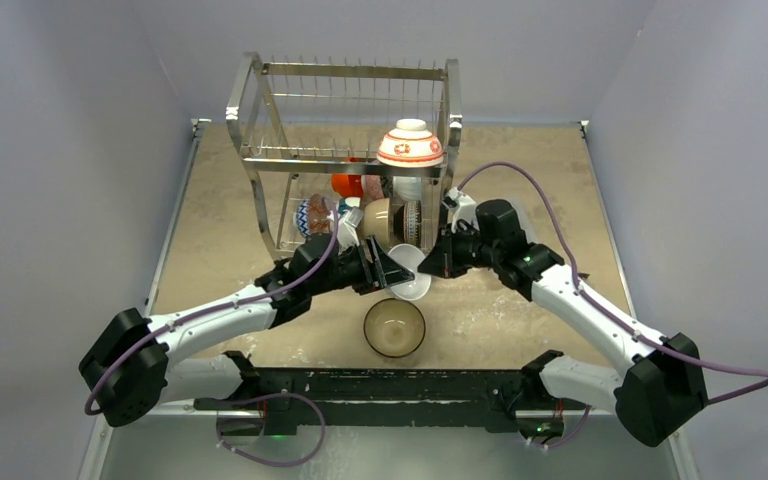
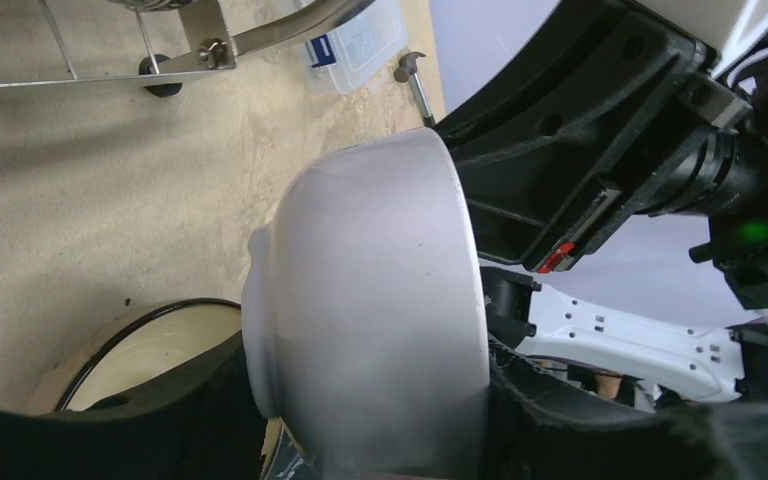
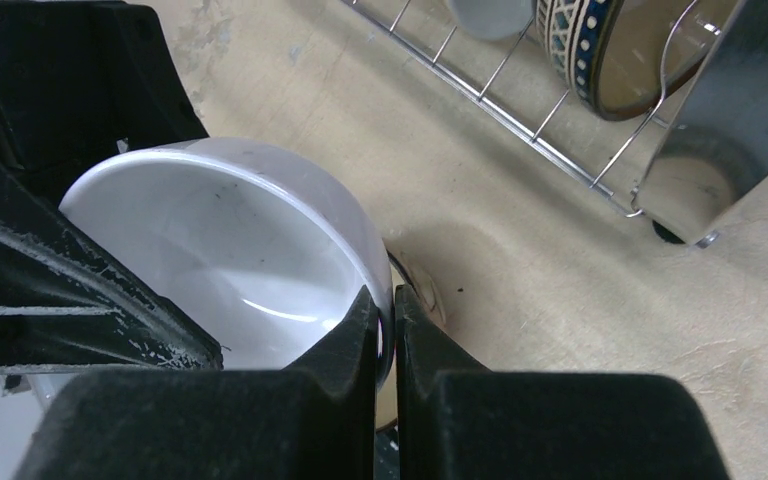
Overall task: Load the bowls into the dish rack
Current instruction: Pick up the bowl from the center of the board.
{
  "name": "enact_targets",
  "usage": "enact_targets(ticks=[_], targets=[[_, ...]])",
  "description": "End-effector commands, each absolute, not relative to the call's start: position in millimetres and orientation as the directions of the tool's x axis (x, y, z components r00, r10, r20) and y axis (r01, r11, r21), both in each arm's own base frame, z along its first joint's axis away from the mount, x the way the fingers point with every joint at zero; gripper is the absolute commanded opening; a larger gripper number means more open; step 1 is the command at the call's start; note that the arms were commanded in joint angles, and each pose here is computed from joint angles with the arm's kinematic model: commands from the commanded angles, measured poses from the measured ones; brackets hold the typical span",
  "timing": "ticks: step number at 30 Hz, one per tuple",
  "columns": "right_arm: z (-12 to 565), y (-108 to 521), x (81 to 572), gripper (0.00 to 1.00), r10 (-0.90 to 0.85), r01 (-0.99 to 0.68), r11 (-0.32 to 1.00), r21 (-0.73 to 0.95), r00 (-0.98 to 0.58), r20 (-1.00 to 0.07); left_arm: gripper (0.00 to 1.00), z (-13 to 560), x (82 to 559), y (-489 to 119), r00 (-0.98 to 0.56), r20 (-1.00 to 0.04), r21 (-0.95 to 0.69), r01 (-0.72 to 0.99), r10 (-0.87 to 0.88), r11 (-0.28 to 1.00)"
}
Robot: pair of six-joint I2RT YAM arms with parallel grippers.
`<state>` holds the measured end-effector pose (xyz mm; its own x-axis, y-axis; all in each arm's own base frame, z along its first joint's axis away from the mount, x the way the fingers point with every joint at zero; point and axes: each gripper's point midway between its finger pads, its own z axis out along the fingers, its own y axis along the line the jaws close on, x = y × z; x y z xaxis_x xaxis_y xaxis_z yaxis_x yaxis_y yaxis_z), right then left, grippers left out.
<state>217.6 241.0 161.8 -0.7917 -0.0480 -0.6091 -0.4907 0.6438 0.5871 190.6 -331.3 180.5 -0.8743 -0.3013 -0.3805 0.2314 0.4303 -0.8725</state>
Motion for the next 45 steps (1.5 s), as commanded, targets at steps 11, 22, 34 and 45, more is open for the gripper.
enact_targets(ticks=[11, 22, 34, 45], targets=[[195, 249, 223, 0.55, -0.026, -0.538, 0.602, 0.590, -0.752, -0.658, 0.01, 207, 198, -336, -0.857, -0.392, -0.894, 0.268, -0.335, 0.359], [219, 247, 219, 0.99, 0.034, -0.546, 0.579, 0.606, -0.726, -0.687, 0.00, 197, 205, -309, -0.843, -0.381, -0.888, 0.218, -0.381, 0.405], [279, 250, 223, 0.99, 0.136, -0.594, 0.529, 0.605, -0.645, -0.752, 0.00, 227, 196, -263, -0.822, -0.422, -0.851, 0.214, -0.382, 0.480], [284, 254, 230, 0.99, 0.139, -0.597, 0.526, 0.606, -0.643, -0.753, 0.00, 333, 200, -244, -0.754, -0.541, -0.805, 0.335, -0.372, 0.490]])
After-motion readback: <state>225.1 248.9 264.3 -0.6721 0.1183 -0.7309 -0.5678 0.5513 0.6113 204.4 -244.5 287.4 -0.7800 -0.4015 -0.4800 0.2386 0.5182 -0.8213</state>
